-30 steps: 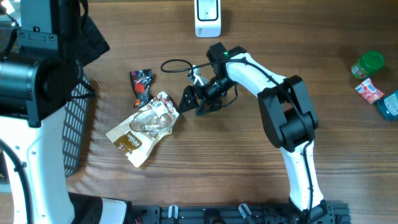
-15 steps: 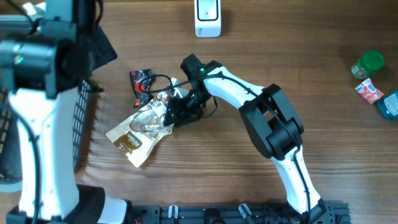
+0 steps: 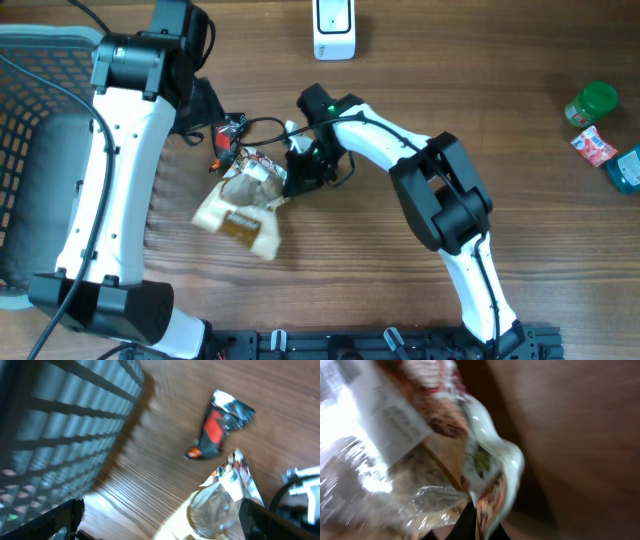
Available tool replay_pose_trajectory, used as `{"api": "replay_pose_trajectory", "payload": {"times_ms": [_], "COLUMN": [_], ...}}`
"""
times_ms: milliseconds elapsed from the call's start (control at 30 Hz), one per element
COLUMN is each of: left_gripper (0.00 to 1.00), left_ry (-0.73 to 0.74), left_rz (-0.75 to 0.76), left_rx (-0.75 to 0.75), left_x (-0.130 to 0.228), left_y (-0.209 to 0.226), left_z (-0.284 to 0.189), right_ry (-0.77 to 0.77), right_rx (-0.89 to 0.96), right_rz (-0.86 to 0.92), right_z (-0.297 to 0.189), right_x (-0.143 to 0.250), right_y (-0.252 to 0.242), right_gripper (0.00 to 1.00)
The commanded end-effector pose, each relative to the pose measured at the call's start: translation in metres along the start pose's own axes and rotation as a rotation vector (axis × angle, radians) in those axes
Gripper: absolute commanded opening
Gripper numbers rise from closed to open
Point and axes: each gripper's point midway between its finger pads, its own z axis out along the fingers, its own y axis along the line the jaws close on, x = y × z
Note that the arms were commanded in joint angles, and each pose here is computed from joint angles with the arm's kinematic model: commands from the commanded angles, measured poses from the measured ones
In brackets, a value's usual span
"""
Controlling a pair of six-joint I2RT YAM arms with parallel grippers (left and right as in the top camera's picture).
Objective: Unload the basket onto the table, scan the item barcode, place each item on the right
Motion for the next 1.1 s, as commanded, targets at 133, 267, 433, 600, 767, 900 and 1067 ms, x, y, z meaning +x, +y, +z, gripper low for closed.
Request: {"api": "replay_pose_trajectory", "payload": {"times_ms": [133,267,433,600,767,900,1067], "left_gripper": [1.00,1.00,1.00,0.82,0.04,0.04,0.04], "left_ry": [0.216,0.227,0.273,0.413,0.380,0.228,0.217], "left_rz": [0.055,0.080,0.088,0.087,-0.041,-0.096,0.017], "left_rx": [0.141,0.210,0.306,0.494,0.514,0.440,0.633], "left_x": [0.055,0.064,0.074,0.099,0.096,0.081,0.081], "left_y": [-0.042,-0.066,-0.086,-0.117,-0.144,-0.151,-0.215], "left_z": [0.028,0.029,0.021,-0.001,-0.008,-0.003,0.002], "right_ry": [-0.121,-0.151,-0.219,-0.289,-0.290,-0.282,-0.278], "right_rx": [0.099,0.111,0.185,0.303,0.331,0.339,0.339], "right_rz": [0.148,0.187,0.228,0.262,0.274,0.282,0.291], "right_z": [-0.052,-0.073,-0.107,-0.138,-0.140,-0.140,-0.139], "right_x": [-0.023,-0.025,-0.027,-0.029,-0.027,-0.025,-0.023], "right_y": [-0.081,-0.104,-0.127,-0.138,-0.142,-0.143,-0.144], "right_gripper": [0.05,0.05,0.05,0.05,0.05,0.05,0.05]}}
